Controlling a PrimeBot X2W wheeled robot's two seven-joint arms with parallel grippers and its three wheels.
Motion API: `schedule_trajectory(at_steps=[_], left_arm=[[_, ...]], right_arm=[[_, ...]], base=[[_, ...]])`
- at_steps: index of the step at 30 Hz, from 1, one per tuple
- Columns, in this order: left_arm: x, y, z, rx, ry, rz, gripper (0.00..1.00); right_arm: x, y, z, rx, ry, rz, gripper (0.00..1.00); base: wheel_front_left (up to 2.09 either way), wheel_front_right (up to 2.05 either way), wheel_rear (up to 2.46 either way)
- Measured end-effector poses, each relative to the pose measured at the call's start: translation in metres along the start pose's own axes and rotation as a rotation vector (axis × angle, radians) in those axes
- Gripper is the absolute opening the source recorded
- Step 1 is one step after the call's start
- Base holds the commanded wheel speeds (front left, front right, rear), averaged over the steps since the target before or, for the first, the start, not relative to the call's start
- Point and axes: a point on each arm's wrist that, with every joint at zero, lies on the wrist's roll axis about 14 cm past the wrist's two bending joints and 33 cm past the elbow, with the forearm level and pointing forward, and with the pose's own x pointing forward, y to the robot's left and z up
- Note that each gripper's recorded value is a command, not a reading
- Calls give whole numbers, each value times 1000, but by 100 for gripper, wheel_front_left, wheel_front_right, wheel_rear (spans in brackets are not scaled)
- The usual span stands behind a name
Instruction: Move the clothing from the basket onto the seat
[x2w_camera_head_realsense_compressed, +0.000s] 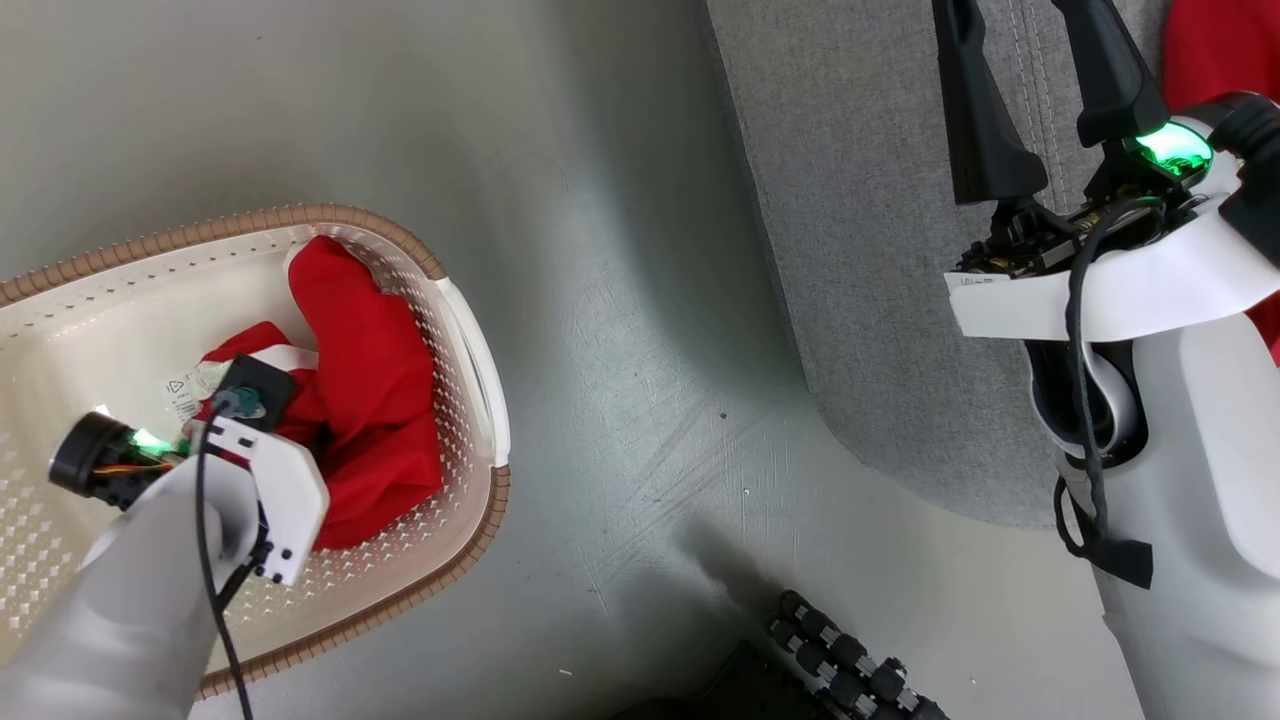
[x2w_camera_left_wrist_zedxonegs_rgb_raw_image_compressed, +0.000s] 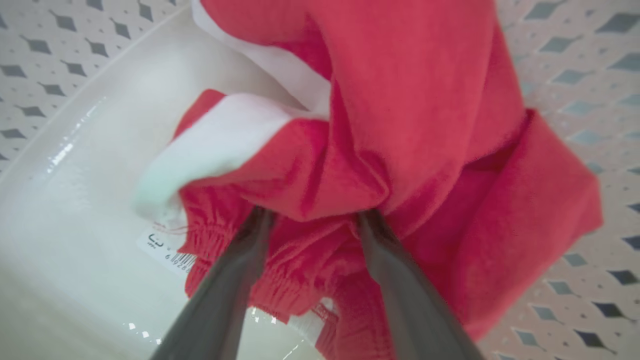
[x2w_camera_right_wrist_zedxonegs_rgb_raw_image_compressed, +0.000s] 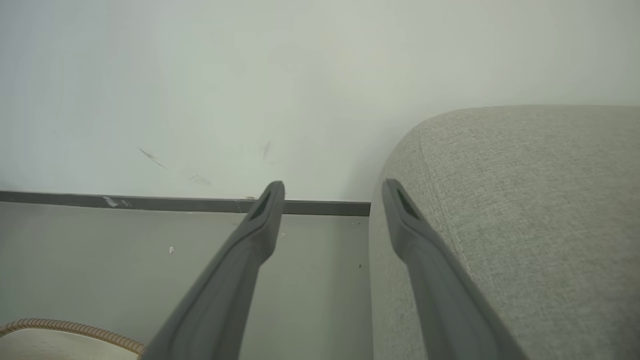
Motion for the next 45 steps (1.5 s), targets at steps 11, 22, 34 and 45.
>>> schedule_trajectory(at_steps=[11, 22, 34, 45], left_arm=[[-3, -13, 6, 28, -17, -30, 0], [-16, -6, 31, -9, -121, -4, 0], [-44, 3, 72, -33, -288, 37, 0], [-82, -9, 118, -31, -469, 41, 0]], right_arm=[[4, 2, 7, 14, -22, 5, 100], [6, 0, 19, 24, -55, -5, 100], [13, 5, 49, 27, -133, 7, 100], [13, 10, 77, 43, -196, 17, 100]], base=[[0, 0, 0], [0, 0, 0], [0, 0, 0], [0, 0, 0]])
